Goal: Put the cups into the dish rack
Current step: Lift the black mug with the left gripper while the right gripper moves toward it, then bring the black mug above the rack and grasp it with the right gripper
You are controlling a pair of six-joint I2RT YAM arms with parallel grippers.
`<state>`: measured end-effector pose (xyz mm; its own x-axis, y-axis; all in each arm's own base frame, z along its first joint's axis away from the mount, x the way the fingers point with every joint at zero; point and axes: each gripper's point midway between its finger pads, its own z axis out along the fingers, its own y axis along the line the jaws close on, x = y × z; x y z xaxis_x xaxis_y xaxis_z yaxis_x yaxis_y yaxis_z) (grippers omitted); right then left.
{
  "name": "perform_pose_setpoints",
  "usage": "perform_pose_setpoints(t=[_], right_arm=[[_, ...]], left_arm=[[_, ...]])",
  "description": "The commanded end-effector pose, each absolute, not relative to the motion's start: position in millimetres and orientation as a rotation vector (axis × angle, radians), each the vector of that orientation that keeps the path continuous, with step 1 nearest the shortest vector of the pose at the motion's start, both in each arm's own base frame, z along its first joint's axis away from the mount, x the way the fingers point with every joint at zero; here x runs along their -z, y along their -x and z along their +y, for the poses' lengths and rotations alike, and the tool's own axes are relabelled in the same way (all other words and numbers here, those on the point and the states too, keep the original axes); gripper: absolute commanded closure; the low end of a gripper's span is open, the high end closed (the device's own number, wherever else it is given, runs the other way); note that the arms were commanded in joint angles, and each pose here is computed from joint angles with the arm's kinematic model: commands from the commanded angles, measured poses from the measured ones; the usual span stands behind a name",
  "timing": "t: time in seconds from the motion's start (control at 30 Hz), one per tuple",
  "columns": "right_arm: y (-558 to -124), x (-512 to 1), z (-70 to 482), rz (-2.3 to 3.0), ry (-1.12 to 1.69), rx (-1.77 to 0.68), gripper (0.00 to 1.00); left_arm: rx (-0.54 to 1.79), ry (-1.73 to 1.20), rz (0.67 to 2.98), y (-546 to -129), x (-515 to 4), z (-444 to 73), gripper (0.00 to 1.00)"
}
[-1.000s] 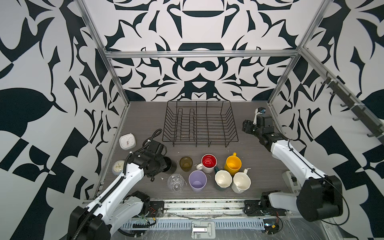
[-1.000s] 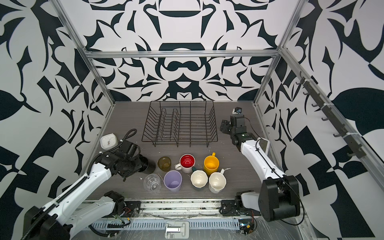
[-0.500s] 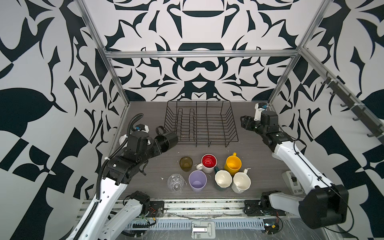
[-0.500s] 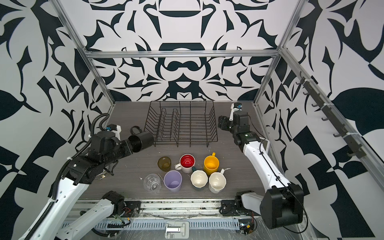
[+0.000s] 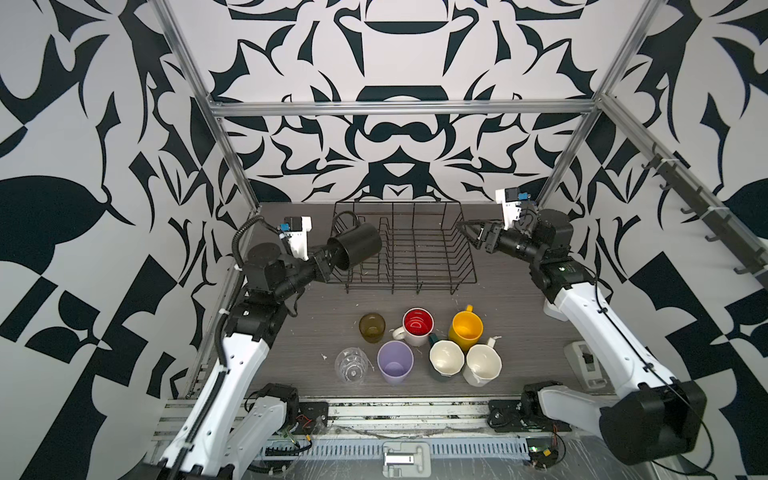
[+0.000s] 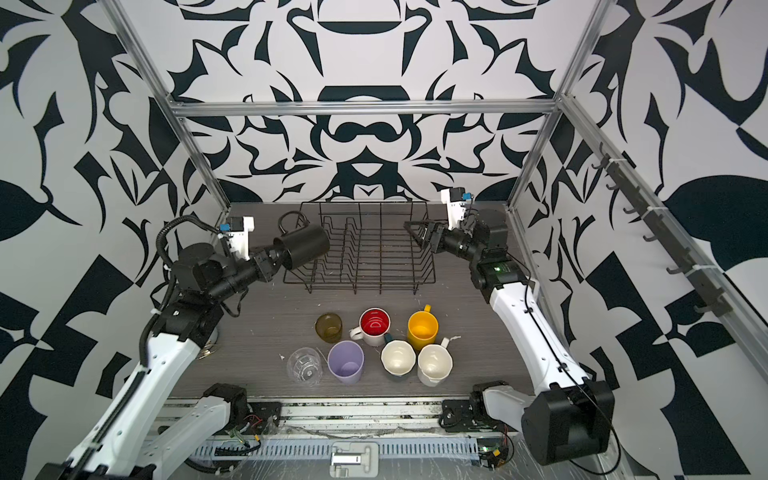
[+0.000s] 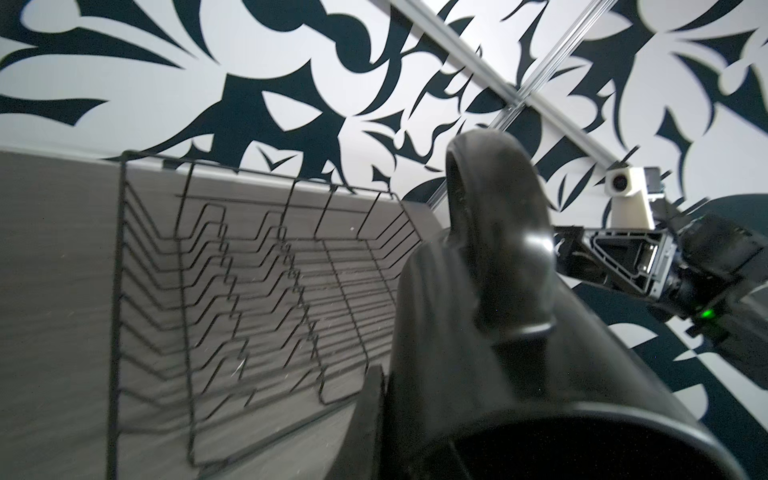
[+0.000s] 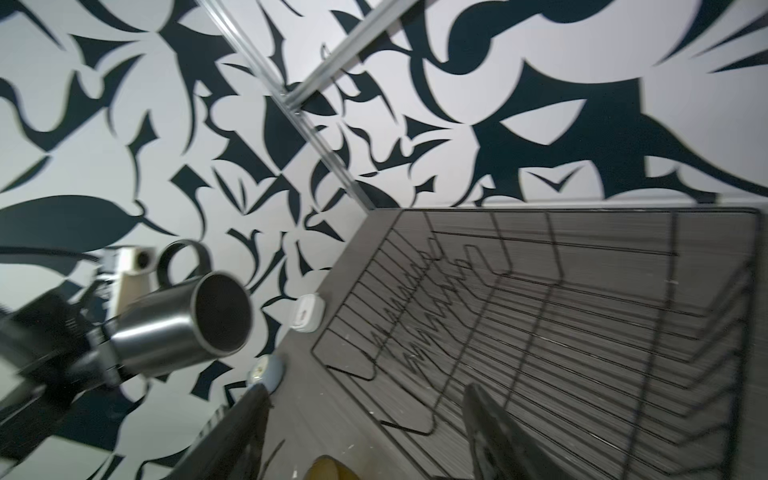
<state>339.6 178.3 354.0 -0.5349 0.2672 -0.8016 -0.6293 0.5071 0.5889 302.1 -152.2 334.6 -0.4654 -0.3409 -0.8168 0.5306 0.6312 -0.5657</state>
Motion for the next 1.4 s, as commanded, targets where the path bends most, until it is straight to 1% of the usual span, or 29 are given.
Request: perform_pose_setpoints(t=[0.0, 0.23, 0.4, 0.47, 0.5, 1.07, 1.37], right_arm=[[-318.2, -386.6, 199.9, 1.669, 0.457, -1.33, 0.24], [-318.1, -395.6, 230.8, 1.625, 0.543, -1.443, 0.23], [-317.3, -405.8, 253.7, 1.6, 0.614, -1.51, 0.17], [-314.4, -412.8, 262.3, 1.582, 0.645, -1.547, 0.11], [-313.5, -415.1, 266.3, 1.577, 0.655, -1.563, 0.01], [-306.7, -414.7, 319.0, 1.588, 0.767, -1.648, 0.0], [-292.7, -412.4, 340.5, 1.583, 0.847, -1.678, 0.0]], left_arm=[[1.213, -0.335, 1.541, -292.2, -392.6, -170.5, 1.0], [1.385, -0.448, 1.541, -297.1, -392.4, -189.9, 1.0], [1.447, -0.481, 1.56, -300.0, -386.4, -195.9, 1.0], [1.457, -0.49, 1.566, -300.4, -384.3, -197.4, 1.0], [1.459, -0.495, 1.566, -300.2, -383.9, -197.7, 1.0], [1.521, -0.544, 1.573, -297.3, -381.3, -203.1, 1.0], [1.533, -0.545, 1.578, -295.7, -379.0, -204.1, 1.0]])
